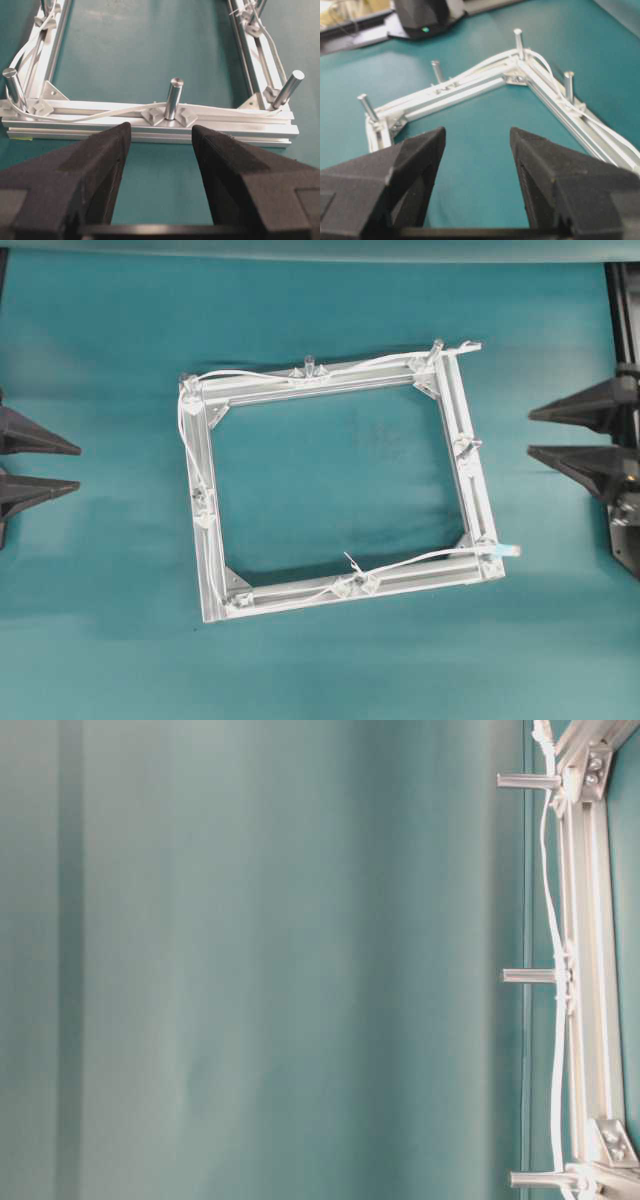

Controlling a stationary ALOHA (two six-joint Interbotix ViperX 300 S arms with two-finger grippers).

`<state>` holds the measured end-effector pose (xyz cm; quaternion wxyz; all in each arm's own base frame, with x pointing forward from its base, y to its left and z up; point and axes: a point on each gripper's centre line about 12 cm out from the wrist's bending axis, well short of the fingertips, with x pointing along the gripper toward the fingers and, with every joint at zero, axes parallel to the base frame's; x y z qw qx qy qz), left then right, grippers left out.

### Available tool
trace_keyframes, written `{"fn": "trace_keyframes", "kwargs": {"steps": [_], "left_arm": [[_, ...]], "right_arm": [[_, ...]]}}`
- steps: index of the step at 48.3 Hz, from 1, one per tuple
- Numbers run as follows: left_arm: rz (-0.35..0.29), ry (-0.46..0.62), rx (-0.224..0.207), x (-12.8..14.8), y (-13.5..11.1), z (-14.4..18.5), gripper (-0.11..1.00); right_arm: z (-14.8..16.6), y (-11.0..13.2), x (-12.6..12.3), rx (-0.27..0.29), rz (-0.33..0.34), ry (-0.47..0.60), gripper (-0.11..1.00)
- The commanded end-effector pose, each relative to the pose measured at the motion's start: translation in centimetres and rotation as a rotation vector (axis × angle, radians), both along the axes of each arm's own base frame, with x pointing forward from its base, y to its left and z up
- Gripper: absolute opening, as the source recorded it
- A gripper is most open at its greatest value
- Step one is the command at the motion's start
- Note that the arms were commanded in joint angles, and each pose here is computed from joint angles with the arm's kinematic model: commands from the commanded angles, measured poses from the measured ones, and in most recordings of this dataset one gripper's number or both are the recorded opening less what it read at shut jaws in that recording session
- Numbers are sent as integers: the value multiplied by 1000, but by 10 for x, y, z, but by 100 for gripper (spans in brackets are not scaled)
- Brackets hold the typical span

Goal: Move the cable alternately left and right between 8 pins so it hooks onto each one.

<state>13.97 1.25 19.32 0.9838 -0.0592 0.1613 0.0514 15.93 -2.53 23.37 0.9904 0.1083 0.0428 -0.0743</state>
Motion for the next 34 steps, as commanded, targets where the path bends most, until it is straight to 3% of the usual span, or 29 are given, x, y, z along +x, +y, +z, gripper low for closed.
{"fn": "trace_keyframes", "kwargs": {"steps": [1, 22, 34], "left_arm": [[1, -16, -3, 2, 0, 5, 54], [0, -14, -1, 2, 0, 5, 54], [1, -14, -3, 2, 0, 4, 54]], "right_arm": [[4, 3, -3, -28, 23, -38, 60], [-30, 16, -15, -31, 100, -15, 60], [-32, 23, -17, -31, 145, -35, 60]]}}
